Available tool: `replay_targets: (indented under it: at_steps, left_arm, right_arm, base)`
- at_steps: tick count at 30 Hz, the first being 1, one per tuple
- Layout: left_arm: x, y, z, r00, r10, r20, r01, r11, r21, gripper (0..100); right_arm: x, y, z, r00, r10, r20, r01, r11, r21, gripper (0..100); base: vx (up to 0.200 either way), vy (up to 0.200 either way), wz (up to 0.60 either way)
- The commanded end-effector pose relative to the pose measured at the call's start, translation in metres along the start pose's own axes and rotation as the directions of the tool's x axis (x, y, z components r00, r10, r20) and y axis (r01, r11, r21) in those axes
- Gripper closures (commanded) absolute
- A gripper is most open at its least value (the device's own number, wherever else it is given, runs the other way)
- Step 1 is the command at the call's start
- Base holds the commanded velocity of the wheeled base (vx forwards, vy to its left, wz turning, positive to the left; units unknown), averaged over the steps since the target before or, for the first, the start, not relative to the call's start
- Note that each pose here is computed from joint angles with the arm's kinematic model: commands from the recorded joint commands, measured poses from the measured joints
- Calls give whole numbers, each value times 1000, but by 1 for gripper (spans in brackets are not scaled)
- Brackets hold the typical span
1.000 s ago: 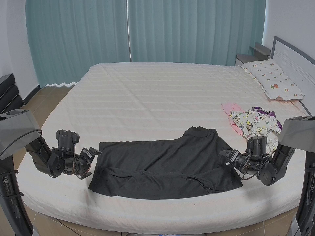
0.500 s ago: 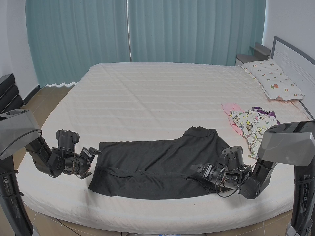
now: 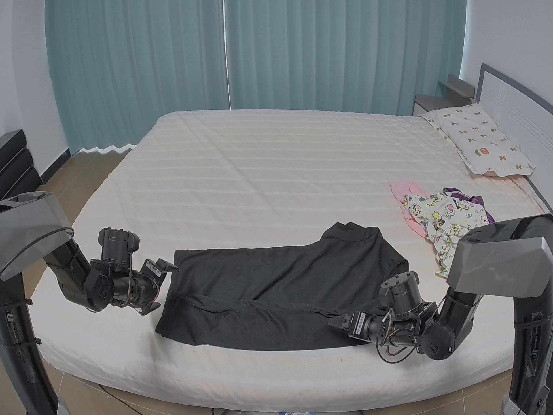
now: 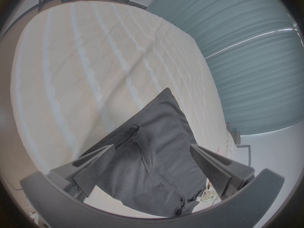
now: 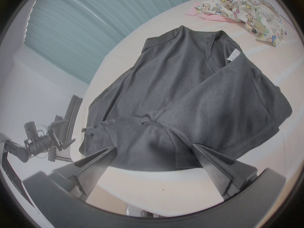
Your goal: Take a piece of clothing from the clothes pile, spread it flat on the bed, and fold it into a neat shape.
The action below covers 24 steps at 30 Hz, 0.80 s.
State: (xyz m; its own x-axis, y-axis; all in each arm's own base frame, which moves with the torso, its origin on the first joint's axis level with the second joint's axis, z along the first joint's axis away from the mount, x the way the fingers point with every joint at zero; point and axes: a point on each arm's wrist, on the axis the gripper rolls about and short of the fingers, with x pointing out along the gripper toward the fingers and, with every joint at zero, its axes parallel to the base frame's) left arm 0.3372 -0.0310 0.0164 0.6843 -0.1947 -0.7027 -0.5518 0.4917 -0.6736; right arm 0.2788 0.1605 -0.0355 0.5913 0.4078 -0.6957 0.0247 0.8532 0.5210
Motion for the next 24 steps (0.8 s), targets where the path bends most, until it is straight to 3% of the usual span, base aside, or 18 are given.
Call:
replay_targets:
  at_steps: [1, 11, 13, 17, 19, 24]
  left_arm:
    - [0, 0, 0, 1000, 1, -1, -1, 1000, 1, 0]
    - [0, 0, 0, 1000, -1, 2, 1, 1000, 1, 0]
    - [-3, -1, 0, 1000, -6, 5, 6, 1000, 4, 0]
    - [-4, -2, -3, 1000, -7, -1, 7, 1000, 12, 0]
    - [-2, -2, -3, 1000, -6, 1, 6, 1000, 18, 0]
    - [1, -10, -7, 1000, -17, -4, 17, 999, 44, 0]
  right_arm:
    - [-6, 1, -3, 1000, -6, -17, 5, 1000, -17, 0]
    - [-27, 3, 19, 997, 18, 70, -19, 1000, 11, 0]
    - [-39, -1, 36, 991, 20, 133, -27, 999, 45, 0]
    - [-43, -14, 49, 985, -5, 170, -18, 990, 138, 0]
    - [-44, -20, 53, 982, -17, 188, -27, 972, 234, 0]
    - [-36, -31, 56, 978, -34, 204, -29, 954, 299, 0]
  base:
    - [0, 0, 0]
    - [0, 0, 0]
    - [0, 0, 0]
    - [0, 0, 0]
    - [0, 0, 0]
    - [0, 0, 0]
